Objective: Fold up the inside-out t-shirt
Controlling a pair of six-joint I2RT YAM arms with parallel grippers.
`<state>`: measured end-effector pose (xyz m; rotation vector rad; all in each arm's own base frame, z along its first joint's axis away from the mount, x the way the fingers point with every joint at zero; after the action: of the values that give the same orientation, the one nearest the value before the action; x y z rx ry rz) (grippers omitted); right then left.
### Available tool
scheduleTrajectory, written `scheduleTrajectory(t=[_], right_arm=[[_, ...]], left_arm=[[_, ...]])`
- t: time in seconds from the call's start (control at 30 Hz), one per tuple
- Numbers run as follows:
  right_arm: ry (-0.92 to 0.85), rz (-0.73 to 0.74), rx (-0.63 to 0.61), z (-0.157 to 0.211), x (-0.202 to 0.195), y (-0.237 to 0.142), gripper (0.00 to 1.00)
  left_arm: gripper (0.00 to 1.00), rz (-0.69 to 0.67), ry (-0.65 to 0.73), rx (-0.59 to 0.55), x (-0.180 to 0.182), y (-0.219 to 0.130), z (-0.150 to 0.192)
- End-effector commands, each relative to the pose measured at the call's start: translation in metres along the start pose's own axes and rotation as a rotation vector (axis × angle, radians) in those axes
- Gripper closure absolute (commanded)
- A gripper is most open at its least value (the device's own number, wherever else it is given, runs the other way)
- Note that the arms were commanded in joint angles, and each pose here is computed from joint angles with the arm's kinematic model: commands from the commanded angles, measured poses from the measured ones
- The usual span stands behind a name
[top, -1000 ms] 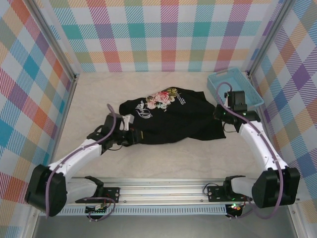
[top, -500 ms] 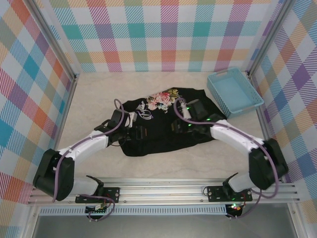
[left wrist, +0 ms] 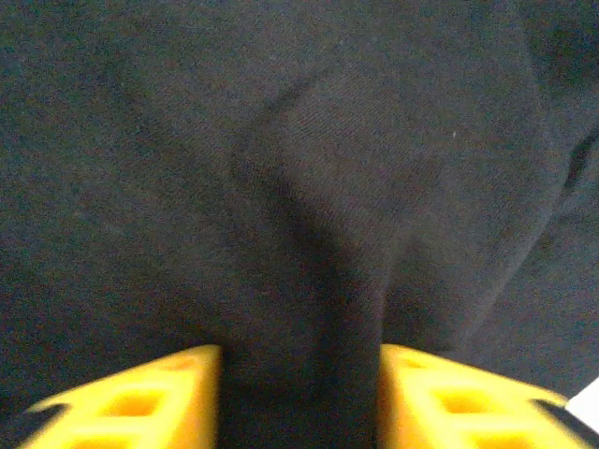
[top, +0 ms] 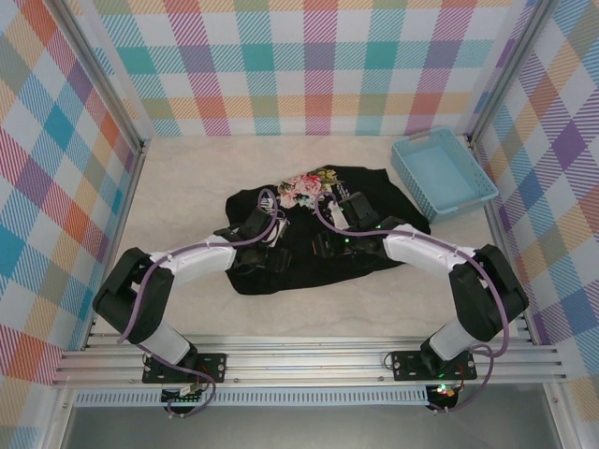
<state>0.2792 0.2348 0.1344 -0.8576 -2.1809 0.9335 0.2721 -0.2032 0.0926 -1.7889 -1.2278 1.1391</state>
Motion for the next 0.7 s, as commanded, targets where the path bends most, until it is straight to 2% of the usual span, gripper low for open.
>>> scheduleTrajectory(t=[0.0, 0.17, 0.53, 0.67], right_arm=[[-0.024, 0.017, -0.037, -0.004, -0.002, -0.012, 0.47], [-0.090, -0.067, -0.057, 0.000, 0.008, -0.013, 0.47], [-0.199, -0.236, -0.165, -0.012, 0.032, 0.010, 0.41], [-0.265, -0.269, -0.207, -0.018, 0.040, 0.023, 0.34]], left_arm=[[0.69, -0.021, 0.031, -0.027, -0.004, -0.004, -0.010], [0.79, 0.054, -0.011, -0.070, -0.016, -0.022, -0.021], [1.00, 0.253, -0.149, -0.048, -0.019, -0.047, -0.033], [1.00, 0.318, -0.197, -0.027, -0.019, -0.054, -0.034]])
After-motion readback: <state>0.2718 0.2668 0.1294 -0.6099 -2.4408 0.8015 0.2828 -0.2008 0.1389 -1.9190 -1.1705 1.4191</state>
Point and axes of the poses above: each hand's point on the last joint's axis, 136 mm out from that joint toward the fingers, its own y axis out along the fingers, its own x axis along the line the jaws close on, z = x × y, the point moved 5 cm from there along -y, back along the fingers, and after that the axes turned 13 degrees about -y, right-handed, at the moved point
